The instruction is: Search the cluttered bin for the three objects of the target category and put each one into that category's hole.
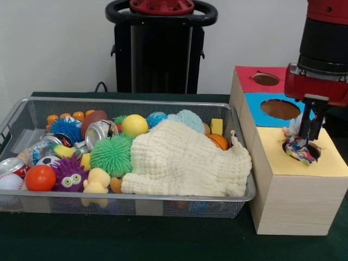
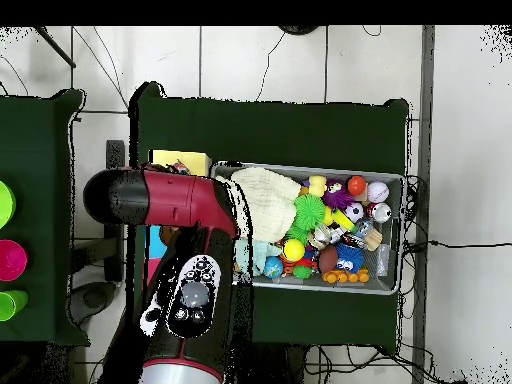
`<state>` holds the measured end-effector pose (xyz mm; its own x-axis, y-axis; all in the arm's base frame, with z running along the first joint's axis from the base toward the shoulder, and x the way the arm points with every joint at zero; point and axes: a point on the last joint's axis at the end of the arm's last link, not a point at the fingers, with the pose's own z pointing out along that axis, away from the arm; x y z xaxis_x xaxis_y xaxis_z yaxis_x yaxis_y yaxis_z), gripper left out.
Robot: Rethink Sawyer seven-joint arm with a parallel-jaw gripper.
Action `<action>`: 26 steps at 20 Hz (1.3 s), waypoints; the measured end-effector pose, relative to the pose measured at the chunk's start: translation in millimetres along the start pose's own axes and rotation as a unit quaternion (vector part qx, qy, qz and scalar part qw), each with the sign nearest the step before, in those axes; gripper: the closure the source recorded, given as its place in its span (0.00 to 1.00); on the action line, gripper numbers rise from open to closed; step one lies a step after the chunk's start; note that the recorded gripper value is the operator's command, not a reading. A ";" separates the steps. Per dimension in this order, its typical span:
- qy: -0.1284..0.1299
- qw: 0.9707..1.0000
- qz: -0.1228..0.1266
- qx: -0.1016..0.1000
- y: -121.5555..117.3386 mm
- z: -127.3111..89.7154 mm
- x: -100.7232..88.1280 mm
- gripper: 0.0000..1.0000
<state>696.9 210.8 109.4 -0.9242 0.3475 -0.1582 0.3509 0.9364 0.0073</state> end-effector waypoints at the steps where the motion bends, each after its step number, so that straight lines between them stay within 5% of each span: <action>1: 0.000 1.000 0.000 0.000 0.1 -0.1 -0.1 1.00; 25: -0.002 1.000 -0.002 0.000 3.5 -1.3 -7.2 1.00; 26: -0.002 1.000 -0.002 0.000 3.4 -0.4 -6.9 0.00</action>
<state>704.3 211.6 110.9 -0.9251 0.3433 -0.1620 0.3470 0.9379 0.0062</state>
